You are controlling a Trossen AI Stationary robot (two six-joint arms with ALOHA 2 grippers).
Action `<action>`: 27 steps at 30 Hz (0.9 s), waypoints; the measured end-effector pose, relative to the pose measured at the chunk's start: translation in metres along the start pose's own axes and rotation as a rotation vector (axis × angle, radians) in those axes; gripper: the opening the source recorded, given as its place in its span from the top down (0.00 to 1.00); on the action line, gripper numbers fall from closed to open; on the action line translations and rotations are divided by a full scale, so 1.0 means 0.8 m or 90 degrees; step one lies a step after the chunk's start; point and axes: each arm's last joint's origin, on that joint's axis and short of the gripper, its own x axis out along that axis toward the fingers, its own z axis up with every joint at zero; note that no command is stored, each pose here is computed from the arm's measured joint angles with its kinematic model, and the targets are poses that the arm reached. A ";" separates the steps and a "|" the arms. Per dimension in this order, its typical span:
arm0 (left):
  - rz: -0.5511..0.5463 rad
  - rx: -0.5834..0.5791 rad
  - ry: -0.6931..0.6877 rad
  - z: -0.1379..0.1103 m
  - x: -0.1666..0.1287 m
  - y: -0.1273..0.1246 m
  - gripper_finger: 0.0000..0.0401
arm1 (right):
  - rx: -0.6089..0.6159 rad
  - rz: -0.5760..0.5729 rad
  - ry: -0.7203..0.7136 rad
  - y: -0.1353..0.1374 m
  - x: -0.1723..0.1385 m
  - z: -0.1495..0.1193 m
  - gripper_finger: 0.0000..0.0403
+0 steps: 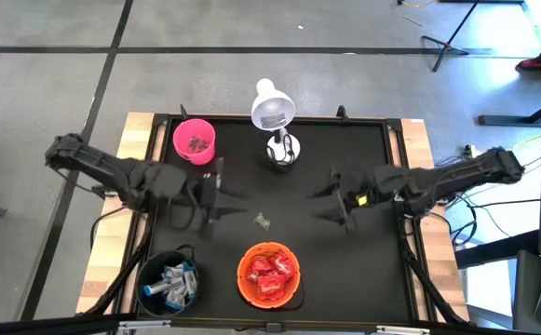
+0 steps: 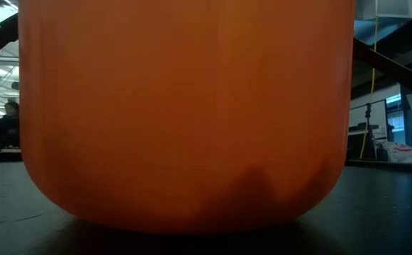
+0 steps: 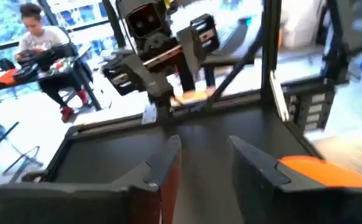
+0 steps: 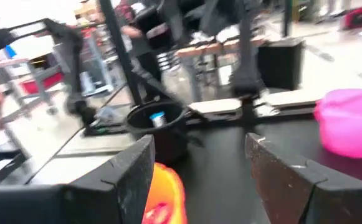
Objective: Sort candy
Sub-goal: Put the green candy into the pink bucket
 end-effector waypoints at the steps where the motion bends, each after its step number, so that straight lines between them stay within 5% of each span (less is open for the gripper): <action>1: -0.005 -0.008 -0.010 -0.001 0.004 0.009 0.70 | -0.006 -0.005 -0.004 -0.002 -0.005 0.007 0.39; 6: -0.034 -0.025 -0.014 -0.005 0.011 0.038 0.70 | -0.045 -0.030 -0.017 -0.009 -0.034 0.031 0.39; 18: 0.044 -0.019 0.008 -0.010 0.000 0.074 0.70 | -0.122 -0.072 -0.037 -0.008 -0.071 0.043 0.39; 27: 0.071 -0.072 0.220 -0.052 -0.007 0.091 0.70 | -0.059 -0.071 -0.029 -0.009 -0.063 0.039 0.39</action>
